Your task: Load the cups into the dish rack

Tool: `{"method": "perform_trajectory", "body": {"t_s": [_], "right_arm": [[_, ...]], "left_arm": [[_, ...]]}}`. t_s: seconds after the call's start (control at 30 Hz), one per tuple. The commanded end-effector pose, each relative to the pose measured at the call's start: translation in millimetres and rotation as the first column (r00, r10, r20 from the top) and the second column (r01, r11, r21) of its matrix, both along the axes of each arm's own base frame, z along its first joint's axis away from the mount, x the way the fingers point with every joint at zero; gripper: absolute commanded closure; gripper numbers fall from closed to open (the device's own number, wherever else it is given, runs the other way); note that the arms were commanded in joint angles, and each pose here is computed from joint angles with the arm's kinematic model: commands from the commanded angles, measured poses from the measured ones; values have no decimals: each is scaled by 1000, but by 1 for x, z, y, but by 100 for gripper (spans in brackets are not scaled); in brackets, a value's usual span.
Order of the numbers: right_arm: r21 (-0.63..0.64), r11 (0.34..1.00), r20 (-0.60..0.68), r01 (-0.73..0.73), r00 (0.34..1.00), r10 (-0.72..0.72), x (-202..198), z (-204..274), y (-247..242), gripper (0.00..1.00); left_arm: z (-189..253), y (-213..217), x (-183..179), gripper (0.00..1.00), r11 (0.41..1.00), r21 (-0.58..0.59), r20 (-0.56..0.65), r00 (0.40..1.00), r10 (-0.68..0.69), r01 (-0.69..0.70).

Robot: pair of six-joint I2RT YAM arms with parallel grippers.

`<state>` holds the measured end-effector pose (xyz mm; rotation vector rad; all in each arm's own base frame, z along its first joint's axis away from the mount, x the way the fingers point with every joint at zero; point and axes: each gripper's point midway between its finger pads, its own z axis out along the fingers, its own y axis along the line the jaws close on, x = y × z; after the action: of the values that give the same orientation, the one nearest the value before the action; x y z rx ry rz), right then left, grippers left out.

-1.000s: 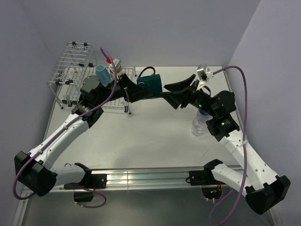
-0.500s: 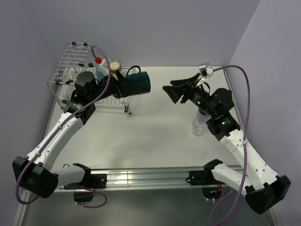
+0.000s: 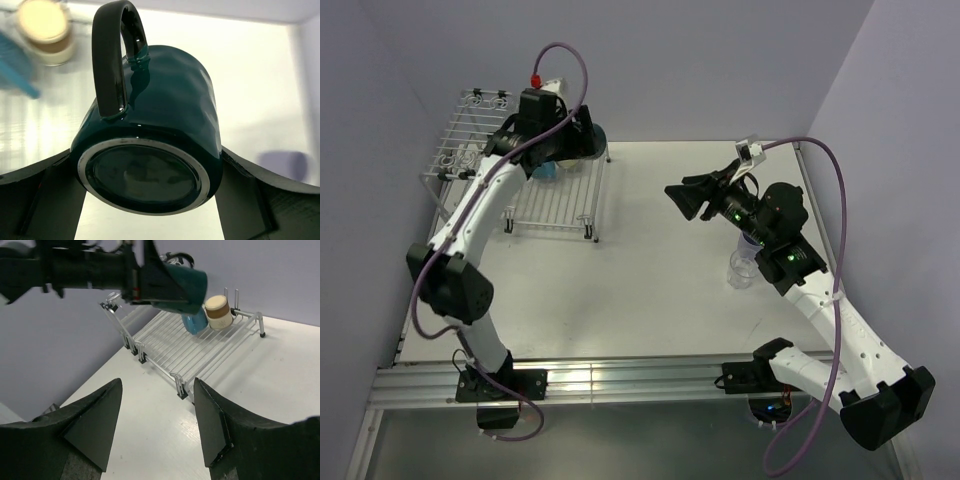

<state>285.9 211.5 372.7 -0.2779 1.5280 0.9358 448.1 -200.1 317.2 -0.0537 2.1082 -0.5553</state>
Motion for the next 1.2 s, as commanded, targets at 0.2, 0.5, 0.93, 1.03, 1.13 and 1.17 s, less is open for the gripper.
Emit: {"method": "perform_trajectory", "body": {"t_s": [0.2,0.5,0.93,1.03,1.13,1.17], "right_arm": [[-5,1000,37,6,999,-6,1,11,-2,33],[-16,1000,36,-1,999,1,3,7,0,33],[-24,1000,21,-10,1000,11,8,1,4,33],[-27,1000,17,-12,1000,12,9,0,5,33],[-28,999,19,-15,1000,15,9,0,5,33],[-29,1000,17,-13,1000,14,9,0,5,33]], "left_arm": [[-44,46,51,100,927,361,-71,988,134,-100],[-92,57,71,100,900,430,-156,975,156,-76],[-130,54,79,100,890,456,-221,968,120,-6],[-140,55,80,100,883,469,-240,963,124,3],[-149,54,81,100,879,476,-255,960,118,18],[-151,54,81,100,879,477,-259,959,119,20]]}}
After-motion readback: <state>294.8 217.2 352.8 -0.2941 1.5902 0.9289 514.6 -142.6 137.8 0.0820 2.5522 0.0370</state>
